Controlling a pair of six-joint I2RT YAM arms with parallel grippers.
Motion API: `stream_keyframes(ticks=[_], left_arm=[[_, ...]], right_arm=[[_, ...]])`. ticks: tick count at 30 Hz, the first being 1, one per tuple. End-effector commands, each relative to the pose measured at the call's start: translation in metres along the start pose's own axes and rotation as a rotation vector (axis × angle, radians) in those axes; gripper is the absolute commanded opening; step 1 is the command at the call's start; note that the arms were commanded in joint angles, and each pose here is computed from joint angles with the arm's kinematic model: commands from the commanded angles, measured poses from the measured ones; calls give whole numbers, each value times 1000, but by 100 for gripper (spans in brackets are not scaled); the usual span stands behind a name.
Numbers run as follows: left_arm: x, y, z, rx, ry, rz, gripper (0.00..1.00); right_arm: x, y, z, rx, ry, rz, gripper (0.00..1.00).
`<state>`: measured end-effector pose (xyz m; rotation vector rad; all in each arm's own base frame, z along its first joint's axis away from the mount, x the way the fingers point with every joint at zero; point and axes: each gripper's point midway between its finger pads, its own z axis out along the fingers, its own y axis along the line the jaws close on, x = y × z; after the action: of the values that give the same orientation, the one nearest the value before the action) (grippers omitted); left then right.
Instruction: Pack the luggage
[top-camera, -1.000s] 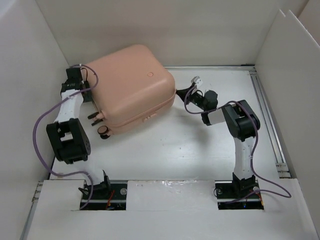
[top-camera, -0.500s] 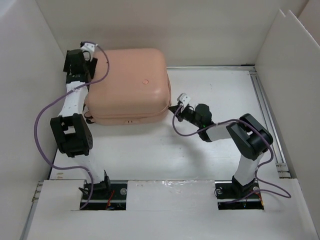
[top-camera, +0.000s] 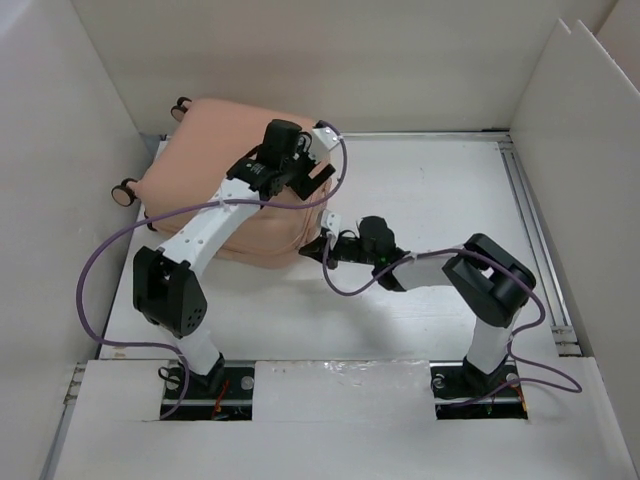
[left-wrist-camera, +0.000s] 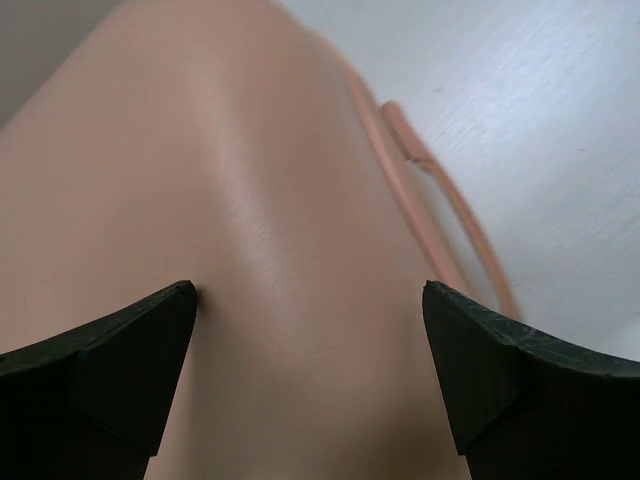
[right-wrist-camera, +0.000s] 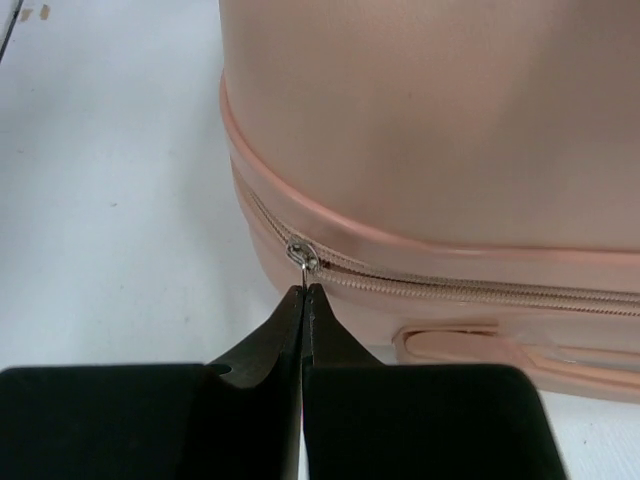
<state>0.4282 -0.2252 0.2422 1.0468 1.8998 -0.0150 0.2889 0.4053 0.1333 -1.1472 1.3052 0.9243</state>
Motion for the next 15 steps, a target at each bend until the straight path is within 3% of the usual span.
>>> stream_keyframes(ticks=[1, 4, 9, 15], left_arm=[[36, 34, -13, -149, 135, -88, 92], [61, 39, -14, -216, 231, -89, 90], [104, 19, -20, -185, 353, -94, 87], [165, -18, -19, -109, 487, -48, 84]], right_arm=[[-28, -22, -12, 25, -97, -28, 0], [-8, -44, -25, 97, -36, 13, 0], [8, -101, -50, 290, 59, 80, 0], [-17, -154, -60, 433, 54, 81, 0]])
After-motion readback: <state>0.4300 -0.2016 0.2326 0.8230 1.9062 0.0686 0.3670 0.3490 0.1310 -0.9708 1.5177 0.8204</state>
